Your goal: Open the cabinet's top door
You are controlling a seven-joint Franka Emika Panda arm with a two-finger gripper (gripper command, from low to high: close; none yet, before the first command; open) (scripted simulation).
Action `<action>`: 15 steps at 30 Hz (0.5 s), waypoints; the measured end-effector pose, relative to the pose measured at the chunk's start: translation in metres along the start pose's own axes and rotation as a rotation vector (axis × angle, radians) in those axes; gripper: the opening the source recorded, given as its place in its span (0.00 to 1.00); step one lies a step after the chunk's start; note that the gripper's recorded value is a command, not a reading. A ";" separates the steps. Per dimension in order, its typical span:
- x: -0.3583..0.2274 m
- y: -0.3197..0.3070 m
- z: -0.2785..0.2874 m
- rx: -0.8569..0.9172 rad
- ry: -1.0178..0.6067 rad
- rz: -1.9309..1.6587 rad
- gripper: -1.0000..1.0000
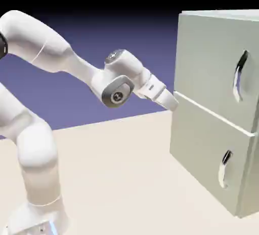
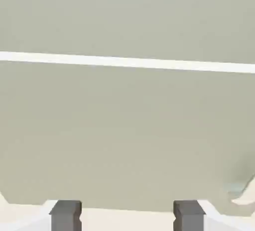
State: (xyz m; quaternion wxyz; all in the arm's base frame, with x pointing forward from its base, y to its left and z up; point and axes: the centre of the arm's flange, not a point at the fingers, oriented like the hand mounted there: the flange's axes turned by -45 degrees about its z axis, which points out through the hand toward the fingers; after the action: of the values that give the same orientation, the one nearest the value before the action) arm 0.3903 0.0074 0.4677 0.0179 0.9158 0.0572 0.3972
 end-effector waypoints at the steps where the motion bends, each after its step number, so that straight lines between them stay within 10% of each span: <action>1: 0.006 -0.001 -0.005 0.001 0.017 -0.055 0.50; 15: 0.071 -0.004 -0.073 -0.088 0.250 -0.789 0.50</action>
State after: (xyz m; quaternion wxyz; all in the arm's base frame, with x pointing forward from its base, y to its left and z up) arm 0.3847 0.0192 0.5686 0.2006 0.7667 0.3884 0.4701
